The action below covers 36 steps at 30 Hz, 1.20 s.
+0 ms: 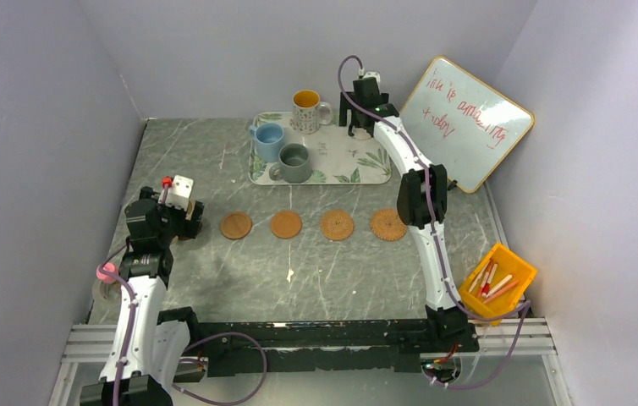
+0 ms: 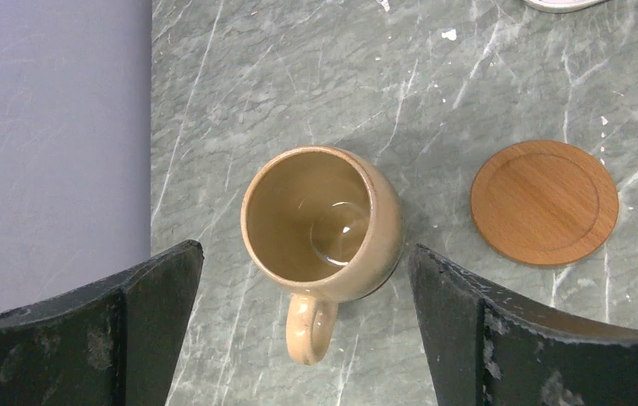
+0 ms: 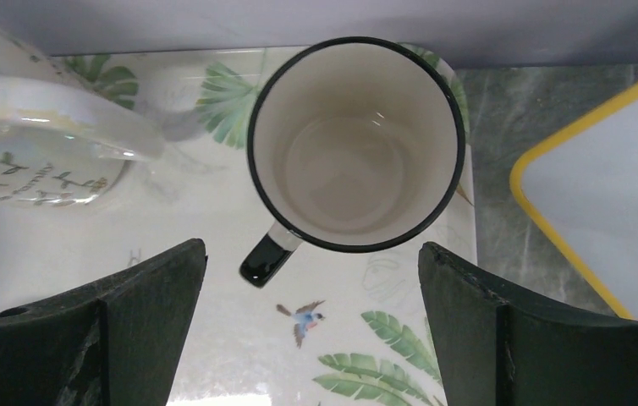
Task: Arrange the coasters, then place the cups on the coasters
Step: Pick up the cup from the tray.
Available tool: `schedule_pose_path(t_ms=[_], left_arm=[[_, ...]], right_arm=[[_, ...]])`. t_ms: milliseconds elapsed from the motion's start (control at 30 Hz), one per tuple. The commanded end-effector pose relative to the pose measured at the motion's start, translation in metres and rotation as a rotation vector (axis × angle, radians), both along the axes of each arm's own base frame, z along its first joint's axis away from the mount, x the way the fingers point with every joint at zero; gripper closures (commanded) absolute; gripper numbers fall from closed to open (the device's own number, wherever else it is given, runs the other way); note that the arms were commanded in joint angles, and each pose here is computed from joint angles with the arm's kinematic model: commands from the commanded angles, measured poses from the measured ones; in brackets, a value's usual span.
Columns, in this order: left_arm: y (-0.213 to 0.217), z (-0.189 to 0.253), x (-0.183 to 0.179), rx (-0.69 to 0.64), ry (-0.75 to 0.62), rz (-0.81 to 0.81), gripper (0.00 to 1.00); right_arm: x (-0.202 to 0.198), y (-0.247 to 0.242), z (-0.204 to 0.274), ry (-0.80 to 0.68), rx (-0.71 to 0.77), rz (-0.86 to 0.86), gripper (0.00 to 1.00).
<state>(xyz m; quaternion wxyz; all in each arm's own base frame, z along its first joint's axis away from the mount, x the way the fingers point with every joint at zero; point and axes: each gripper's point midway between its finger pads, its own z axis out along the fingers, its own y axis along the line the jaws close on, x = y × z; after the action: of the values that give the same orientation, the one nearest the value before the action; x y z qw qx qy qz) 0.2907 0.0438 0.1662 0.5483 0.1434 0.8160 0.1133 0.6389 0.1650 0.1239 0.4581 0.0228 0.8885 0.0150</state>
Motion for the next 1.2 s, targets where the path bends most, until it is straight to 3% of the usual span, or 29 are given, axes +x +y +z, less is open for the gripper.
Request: schedule_pose_path(t_ms=[0, 233, 933, 1033, 1167], left_arm=[[-0.003, 0.007, 0.003, -0.003, -0.034, -0.016, 0.04], [-0.003, 0.007, 0.003, -0.004, -0.037, -0.016, 0.04], [-0.005, 0.007, 0.002, -0.006, -0.034, -0.022, 0.04], [-0.005, 0.006, 0.002, -0.006, -0.034, -0.023, 0.04], [-0.005, 0.006, 0.002, -0.006, -0.033, -0.024, 0.04]], right_arm=[[0.009, -0.010, 0.001, -0.029, -0.042, -0.060, 0.00], [0.007, -0.010, -0.013, -0.003, -0.058, -0.039, 0.02], [-0.007, -0.025, -0.015, 0.022, -0.066, 0.008, 0.44], [-0.007, -0.025, -0.012, 0.017, -0.068, 0.009, 0.44], [-0.004, -0.024, 0.000, -0.002, -0.058, 0.011, 0.31]])
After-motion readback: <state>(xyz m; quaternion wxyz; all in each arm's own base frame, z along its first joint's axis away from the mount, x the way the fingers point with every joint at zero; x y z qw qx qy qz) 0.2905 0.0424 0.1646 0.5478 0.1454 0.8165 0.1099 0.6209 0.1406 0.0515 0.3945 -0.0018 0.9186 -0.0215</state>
